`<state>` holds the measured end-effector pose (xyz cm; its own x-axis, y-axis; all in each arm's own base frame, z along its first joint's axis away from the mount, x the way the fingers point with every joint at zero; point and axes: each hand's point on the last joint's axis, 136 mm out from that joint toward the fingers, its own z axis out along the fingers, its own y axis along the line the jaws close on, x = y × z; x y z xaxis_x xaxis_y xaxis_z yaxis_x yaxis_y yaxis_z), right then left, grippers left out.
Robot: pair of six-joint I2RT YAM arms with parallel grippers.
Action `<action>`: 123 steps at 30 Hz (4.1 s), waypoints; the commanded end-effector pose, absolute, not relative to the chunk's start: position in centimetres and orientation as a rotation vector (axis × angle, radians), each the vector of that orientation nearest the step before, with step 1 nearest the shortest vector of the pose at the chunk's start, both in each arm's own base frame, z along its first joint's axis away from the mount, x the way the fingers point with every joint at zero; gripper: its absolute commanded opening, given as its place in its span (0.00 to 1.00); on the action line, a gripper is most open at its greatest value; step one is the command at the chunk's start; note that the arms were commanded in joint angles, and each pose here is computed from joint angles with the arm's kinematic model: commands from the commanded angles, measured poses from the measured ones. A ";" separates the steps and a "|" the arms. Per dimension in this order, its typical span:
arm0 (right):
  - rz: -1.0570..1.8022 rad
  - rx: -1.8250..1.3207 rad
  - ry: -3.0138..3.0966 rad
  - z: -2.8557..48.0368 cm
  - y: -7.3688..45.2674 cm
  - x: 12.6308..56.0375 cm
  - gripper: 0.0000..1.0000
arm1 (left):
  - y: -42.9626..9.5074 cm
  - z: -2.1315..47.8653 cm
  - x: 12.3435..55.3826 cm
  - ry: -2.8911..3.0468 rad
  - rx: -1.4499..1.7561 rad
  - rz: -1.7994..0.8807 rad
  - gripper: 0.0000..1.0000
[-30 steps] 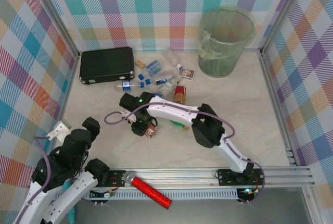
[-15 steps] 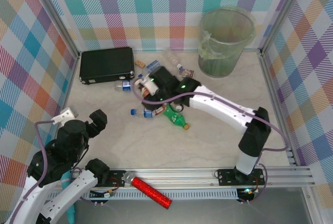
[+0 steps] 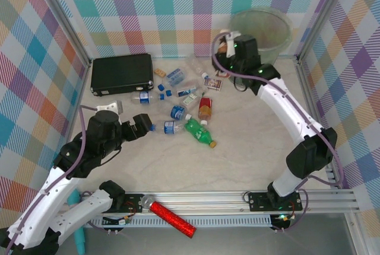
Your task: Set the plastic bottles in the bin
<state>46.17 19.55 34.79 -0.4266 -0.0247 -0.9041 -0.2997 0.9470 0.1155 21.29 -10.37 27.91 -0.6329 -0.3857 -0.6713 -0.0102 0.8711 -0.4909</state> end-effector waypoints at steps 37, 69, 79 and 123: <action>0.353 0.034 1.714 44.0 8.6 52.4 0.99 | -11.2 26.0 21.3 2.302 -0.261 -0.550 1.00; 0.307 -0.572 2.338 20.6 24.1 32.4 0.99 | -13.1 17.2 24.9 2.312 -0.314 -0.439 1.00; 0.504 -0.769 2.578 16.0 27.7 29.5 0.98 | -12.0 16.8 24.2 2.306 -0.320 -0.405 1.00; 0.157 -1.127 2.943 3.7 32.2 30.1 0.70 | -9.9 16.9 22.6 2.294 -0.312 -0.340 0.99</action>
<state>30.77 32.30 4.77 -0.7592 -0.6472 -0.0687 -0.6507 0.7530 0.0978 22.96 -10.40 17.44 -0.6578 -0.3520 -0.6659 -0.1138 0.9204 -0.3742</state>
